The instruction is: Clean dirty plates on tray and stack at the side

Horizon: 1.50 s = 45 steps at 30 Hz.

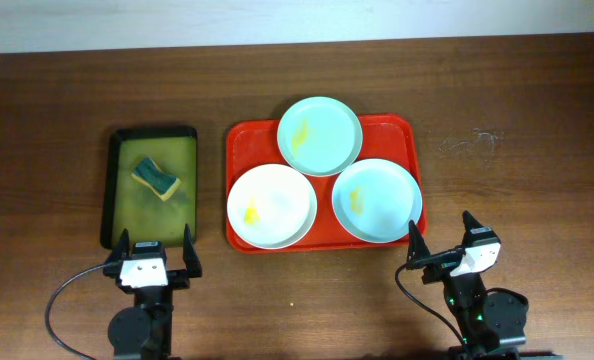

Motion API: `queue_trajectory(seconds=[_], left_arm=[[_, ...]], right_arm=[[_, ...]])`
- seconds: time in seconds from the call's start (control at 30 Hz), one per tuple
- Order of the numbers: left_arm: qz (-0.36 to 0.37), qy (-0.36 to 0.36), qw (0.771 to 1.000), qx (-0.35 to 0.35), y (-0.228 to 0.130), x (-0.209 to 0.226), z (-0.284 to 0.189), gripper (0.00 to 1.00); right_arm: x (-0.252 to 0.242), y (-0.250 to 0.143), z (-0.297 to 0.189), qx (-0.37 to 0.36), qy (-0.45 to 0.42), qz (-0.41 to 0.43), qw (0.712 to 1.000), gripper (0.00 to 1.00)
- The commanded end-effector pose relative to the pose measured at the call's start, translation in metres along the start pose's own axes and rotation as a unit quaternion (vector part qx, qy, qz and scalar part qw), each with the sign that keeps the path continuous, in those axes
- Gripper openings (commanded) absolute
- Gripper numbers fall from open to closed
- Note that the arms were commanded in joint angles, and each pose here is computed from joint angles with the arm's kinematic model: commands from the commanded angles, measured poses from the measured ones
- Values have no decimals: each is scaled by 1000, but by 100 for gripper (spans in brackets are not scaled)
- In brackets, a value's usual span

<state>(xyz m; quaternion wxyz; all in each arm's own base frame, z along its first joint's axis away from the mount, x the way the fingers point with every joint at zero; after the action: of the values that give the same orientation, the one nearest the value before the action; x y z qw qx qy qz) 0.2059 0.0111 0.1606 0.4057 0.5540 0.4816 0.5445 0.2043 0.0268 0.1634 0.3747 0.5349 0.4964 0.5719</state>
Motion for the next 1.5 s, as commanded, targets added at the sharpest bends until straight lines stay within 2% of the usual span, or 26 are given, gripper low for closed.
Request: queue_trajectory(seconds=[0.0, 0.07, 0.1, 0.13, 0.2, 0.23, 0.27, 0.33, 0.4, 0.47, 0.5, 0.53, 0.57, 0.63, 0.67, 0.73, 0.77, 0.83, 0.87, 0.93, 1.03, 1.1, 1.27, 1.37, 1.47], left_arm=[[8, -5, 1000, 3, -2, -1, 0, 99], [8, -5, 1000, 3, -2, -1, 0, 99], [-27, -47, 998, -20, 6, -12, 0, 99], [-72, -123, 989, -34, 13, -31, -4, 99], [-130, -268, 954, -45, 24, -65, -19, 99], [-138, -328, 931, -79, 40, -75, -30, 99], [-115, -351, 919, -140, 63, -76, -40, 99], [-87, -342, 902, -248, 101, -67, -56, 99], [-86, -283, 884, -360, 144, -45, -77, 99], [-100, -238, 895, -364, 159, -30, -76, 99], [-106, -213, 910, -340, 163, -24, -69, 99], [-107, -187, 939, -267, 161, -18, -55, 99], [-92, -174, 967, -161, 152, -16, -39, 99], [-60, -189, 980, -11, 133, -20, -19, 99], [-64, -218, 972, 56, 126, -27, -9, 99], [-86, -290, 945, 123, 119, -46, 9, 99], [-92, -299, 939, 142, 115, -49, 22, 99], [-119, -252, 942, 189, 107, -41, 47, 99], [-147, -187, 941, 241, 101, -27, 65, 99], [-139, -96, 935, 313, 95, -5, 89, 99], [-134, -91, 918, 361, 93, -5, 120, 99], [-132, -90, 905, 395, 74, -9, 127, 99], [-229, -7, 846, 482, 35, 3, 156, 99], [-272, 65, 830, 482, 17, 37, 184, 99], [-277, 80, 818, 497, -7, 45, 193, 99]], right_arm=[[0, -4, 1, 6, -2, 2, 1000, 99], [0, -4, 1, 6, -2, 2, 1000, 99], [0, -4, 1, 6, -2, 2, 1000, 99], [0, -4, 1, 6, -2, 2, 1000, 99], [0, -4, 1, 6, -2, 2, 1000, 99], [0, -4, 1, 6, -2, 2, 1000, 99], [0, -4, 1, 6, -2, 2, 1000, 99], [0, -4, 1, 6, -2, 2, 1000, 99], [0, -4, 1, 6, -2, 2, 1000, 99], [0, -4, 1, 6, -2, 2, 1000, 99], [0, -4, 1, 6, -2, 2, 1000, 98], [0, -4, 1, 6, -2, 2, 1000, 99], [0, -4, 1, 6, -2, 2, 1000, 99], [0, -4, 1, 6, -2, 2, 1000, 99], [0, -4, 1, 6, -2, 2, 1000, 99], [0, -4, 1, 6, -2, 2, 1000, 99], [0, -4, 1, 6, -2, 2, 1000, 99], [0, -4, 1, 6, -2, 2, 1000, 99], [0, -4, 1, 6, -2, 2, 1000, 99], [0, -4, 1, 6, -2, 2, 1000, 99], [0, -4, 1, 6, -2, 2, 1000, 99], [0, -4, 1, 6, -2, 2, 1000, 99], [0, -4, 1, 6, -2, 2, 1000, 99], [0, -4, 1, 6, -2, 2, 1000, 99], [0, -4, 1, 6, -2, 2, 1000, 99]])
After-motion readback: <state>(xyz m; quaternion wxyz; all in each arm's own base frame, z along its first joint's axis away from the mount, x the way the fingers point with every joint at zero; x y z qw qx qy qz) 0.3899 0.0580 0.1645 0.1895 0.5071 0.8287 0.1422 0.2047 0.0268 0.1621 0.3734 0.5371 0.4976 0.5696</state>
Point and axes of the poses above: each gripper's point midway between its finger pads, its own z axis out along the fingers, its own x axis along the line the jaws close on, y = z × x, the point moved 4 cm from there along -z, back along the fingers, and after that the axes turned 9 degrees about z, right-handed, at the moved point
